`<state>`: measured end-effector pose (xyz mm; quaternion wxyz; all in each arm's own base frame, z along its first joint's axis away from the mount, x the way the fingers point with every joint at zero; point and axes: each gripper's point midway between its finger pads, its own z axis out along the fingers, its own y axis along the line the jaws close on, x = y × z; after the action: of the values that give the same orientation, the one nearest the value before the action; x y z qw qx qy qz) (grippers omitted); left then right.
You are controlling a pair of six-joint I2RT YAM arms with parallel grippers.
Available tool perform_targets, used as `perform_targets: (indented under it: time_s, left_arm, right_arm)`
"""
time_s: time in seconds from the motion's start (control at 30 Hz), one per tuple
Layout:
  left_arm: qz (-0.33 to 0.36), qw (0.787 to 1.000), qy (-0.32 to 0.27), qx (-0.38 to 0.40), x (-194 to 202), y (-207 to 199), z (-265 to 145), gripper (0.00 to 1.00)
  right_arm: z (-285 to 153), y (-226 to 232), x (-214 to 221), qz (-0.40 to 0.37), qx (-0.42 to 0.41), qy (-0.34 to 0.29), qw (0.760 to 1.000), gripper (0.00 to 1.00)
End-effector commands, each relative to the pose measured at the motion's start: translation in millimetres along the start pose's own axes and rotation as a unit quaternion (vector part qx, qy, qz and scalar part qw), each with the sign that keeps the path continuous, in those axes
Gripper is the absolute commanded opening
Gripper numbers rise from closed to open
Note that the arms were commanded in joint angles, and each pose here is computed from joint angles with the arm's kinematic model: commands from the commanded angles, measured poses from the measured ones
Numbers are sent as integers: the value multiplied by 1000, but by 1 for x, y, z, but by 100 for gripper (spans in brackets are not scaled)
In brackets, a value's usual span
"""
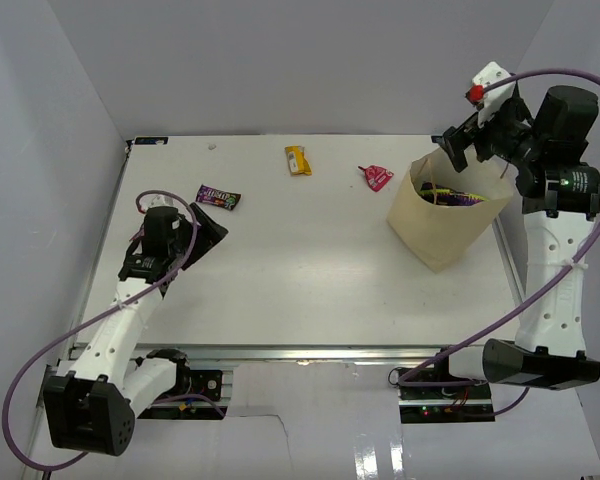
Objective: Place the snacks into the paper bag
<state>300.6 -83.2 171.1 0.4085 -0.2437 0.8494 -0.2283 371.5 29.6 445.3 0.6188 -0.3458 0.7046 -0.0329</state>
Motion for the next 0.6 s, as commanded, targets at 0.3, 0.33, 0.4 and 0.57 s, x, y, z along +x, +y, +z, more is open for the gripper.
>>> perform_targets:
  time_s: [0.3,0.33,0.4,0.57]
  left_arm:
    - [-174,948,-42,-263,-70,109,45,98]
    - [-183,941,-44,-281,-77,120,48,98]
    - [-182,934,-38,-304,-83,134,59,98]
    - [-184,918,-16,-350,-95,174,85,97]
  right_arm:
    - [14,183,-7,37,-339,-76,937,96]
    - [20,190,0,42,-348,-66,934,96]
    - [25,196,2,43,-356,-65,931,97]
    - [34,201,8,55,-365,-63,927,97]
